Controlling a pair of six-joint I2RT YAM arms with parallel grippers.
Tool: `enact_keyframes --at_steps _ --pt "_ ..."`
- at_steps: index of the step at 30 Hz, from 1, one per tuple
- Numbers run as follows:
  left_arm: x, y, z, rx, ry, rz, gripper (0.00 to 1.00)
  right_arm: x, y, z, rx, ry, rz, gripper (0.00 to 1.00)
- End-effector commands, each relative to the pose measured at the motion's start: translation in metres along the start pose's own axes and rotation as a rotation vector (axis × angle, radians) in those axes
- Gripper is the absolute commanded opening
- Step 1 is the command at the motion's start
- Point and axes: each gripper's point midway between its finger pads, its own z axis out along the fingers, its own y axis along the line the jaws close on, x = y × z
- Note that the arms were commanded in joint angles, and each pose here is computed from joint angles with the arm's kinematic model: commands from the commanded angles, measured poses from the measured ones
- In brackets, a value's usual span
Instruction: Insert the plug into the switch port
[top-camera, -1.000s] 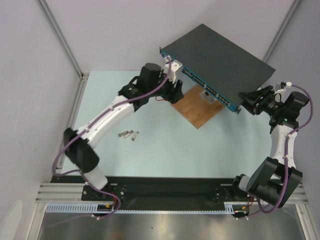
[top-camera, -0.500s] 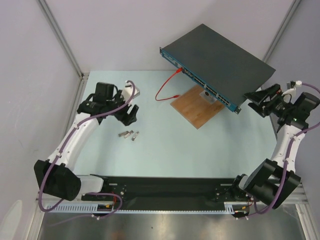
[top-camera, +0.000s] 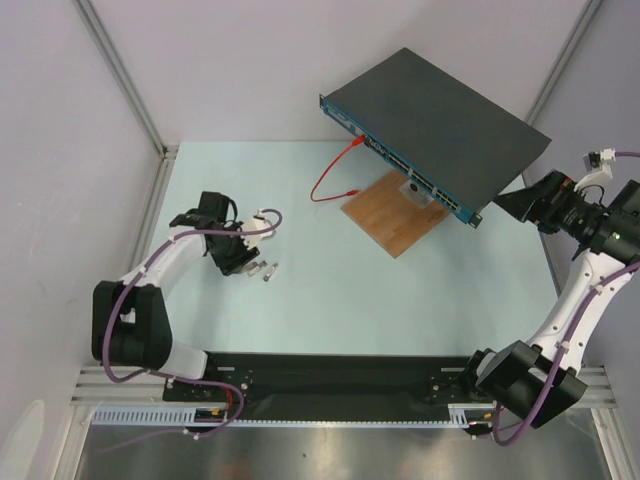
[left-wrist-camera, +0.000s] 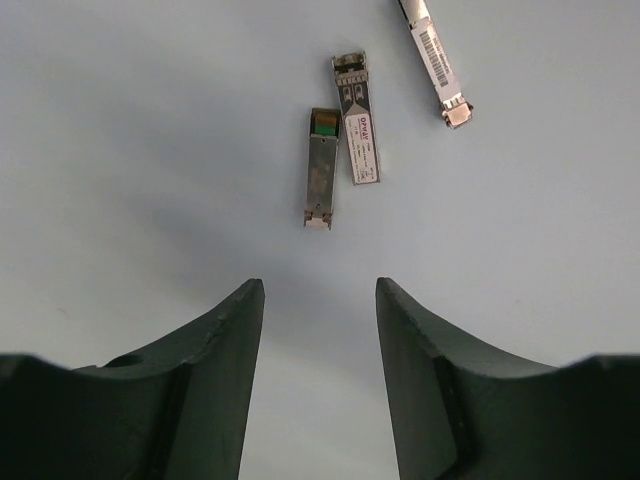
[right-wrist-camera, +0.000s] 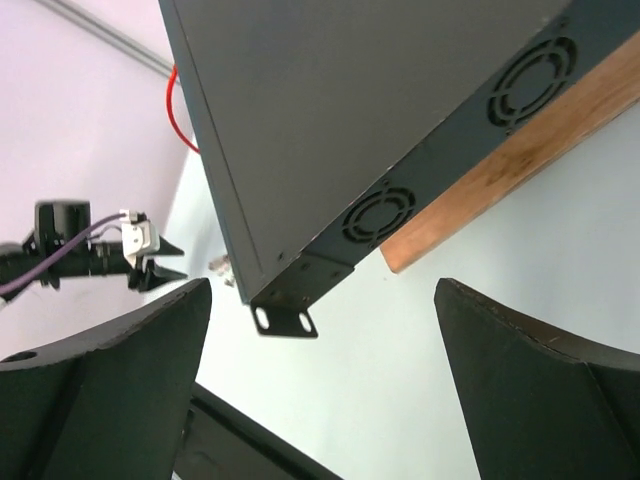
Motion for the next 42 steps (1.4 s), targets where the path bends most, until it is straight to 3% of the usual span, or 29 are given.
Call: enact_keyframes --at_steps 1,9,19,27,31,38,42 --pt "0.005 0.014 0.016 -0.022 0.014 0.115 0.54 0.000 0.019 -0.008 0.006 0.015 -0.126 1.00" --pt "0.009 0.017 0.045 0.005 0.028 0.098 0.49 -0.002 0.031 -0.003 0.034 0.041 -0.213 1.00" --pt "0.022 0.006 0.072 0.040 0.036 0.072 0.42 -0.006 0.033 0.001 0.030 0.033 -0.195 1.00" --pt "0.008 0.004 0.068 0.055 -0.025 0.030 0.13 -0.004 0.047 0.015 -0.007 0.035 -0.210 0.89" --pt "-0.019 0.010 0.039 0.044 -0.097 0.012 0.00 -0.004 0.062 0.026 -0.032 0.019 -0.230 0.83" --pt "-0.120 0.019 -0.067 -0.025 -0.402 -0.031 0.00 -0.008 0.119 0.049 -0.205 -0.003 -0.228 0.73" --pt "-0.182 -0.013 -0.116 -0.056 -0.561 0.053 0.00 -0.007 0.161 0.062 -0.324 -0.005 -0.201 0.70"
